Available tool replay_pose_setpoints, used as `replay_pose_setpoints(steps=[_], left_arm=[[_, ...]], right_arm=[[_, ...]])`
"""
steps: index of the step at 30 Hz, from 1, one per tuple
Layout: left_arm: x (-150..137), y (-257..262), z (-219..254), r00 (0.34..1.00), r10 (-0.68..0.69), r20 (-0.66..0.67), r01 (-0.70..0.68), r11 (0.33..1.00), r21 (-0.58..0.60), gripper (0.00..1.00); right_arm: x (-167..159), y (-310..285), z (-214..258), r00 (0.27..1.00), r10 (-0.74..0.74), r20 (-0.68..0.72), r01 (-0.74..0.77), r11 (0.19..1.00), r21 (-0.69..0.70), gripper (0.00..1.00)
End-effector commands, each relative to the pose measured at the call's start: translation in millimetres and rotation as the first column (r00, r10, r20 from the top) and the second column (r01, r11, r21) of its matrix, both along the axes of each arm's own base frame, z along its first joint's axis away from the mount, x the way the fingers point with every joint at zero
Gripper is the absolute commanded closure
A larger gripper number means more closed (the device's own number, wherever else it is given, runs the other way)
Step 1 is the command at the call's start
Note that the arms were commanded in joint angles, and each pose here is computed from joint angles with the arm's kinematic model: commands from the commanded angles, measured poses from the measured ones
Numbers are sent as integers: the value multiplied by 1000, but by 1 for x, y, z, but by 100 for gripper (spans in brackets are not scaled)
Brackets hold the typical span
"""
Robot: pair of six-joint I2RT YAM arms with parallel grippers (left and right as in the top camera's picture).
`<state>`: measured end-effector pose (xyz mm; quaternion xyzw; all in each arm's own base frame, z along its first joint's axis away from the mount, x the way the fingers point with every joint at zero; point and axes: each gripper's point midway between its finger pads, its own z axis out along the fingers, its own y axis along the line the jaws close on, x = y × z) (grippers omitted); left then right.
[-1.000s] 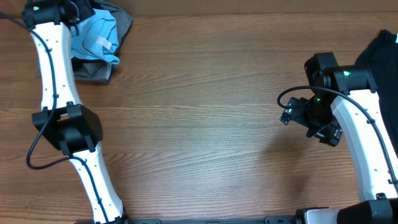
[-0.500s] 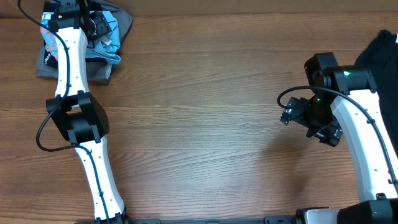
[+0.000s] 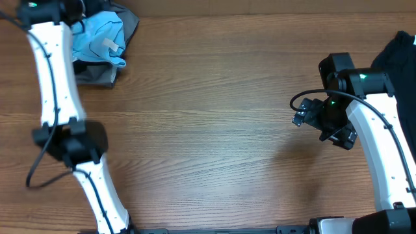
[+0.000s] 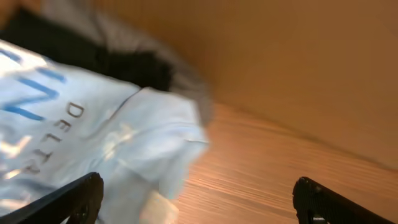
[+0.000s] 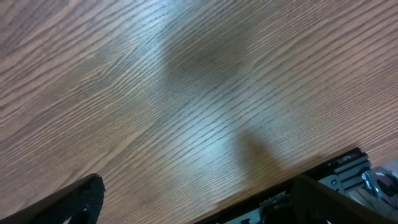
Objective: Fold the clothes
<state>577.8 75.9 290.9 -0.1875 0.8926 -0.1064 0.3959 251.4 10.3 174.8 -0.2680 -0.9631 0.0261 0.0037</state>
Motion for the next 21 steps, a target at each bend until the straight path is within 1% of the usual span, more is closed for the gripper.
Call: replay_pose_setpoints(steps=[1, 4, 7, 9, 10, 13, 14, 15, 18, 21], left_arm=[[-41, -28, 82, 989, -85, 123, 89, 996, -25, 0], [-81, -40, 108, 988, -103, 114, 110, 992, -56, 0], [-121, -50, 127, 989, -111, 96, 118, 990, -77, 0], [-155, -56, 134, 992, -111, 59, 116, 989, -86, 0], [-162, -57, 135, 992, -113, 52, 118, 989, -86, 0], [-203, -65, 132, 991, -128, -31, 125, 988, -95, 0], [-213, -66, 131, 991, -127, -49, 122, 988, -94, 0], [-220, -73, 135, 983, -179, -35, 177, 982, -72, 0], [-242, -87, 146, 979, -202, -12, 201, 977, -69, 0], [-268, -101, 160, 971, -237, 30, 239, 970, -48, 0]], right_arm=[[11, 1, 33, 993, 2, 119, -3, 1000, 9, 0], [6, 0, 60, 981, 2, 192, -4, 1000, 14, 0], [-9, 0, 84, 960, 19, 280, -26, 999, 22, 0], [-29, 0, 104, 933, 20, 359, -31, 999, 26, 0], [-34, 0, 108, 926, 22, 376, -34, 999, 26, 0], [-61, -2, 131, 877, 28, 480, -47, 999, 28, 0], [-71, -2, 138, 856, 26, 517, -48, 998, 29, 0], [-79, -3, 143, 838, 25, 546, -50, 998, 30, 0], [-109, -5, 158, 766, 19, 643, -53, 998, 34, 0], [-134, -7, 160, 713, 23, 701, -64, 997, 32, 0]])
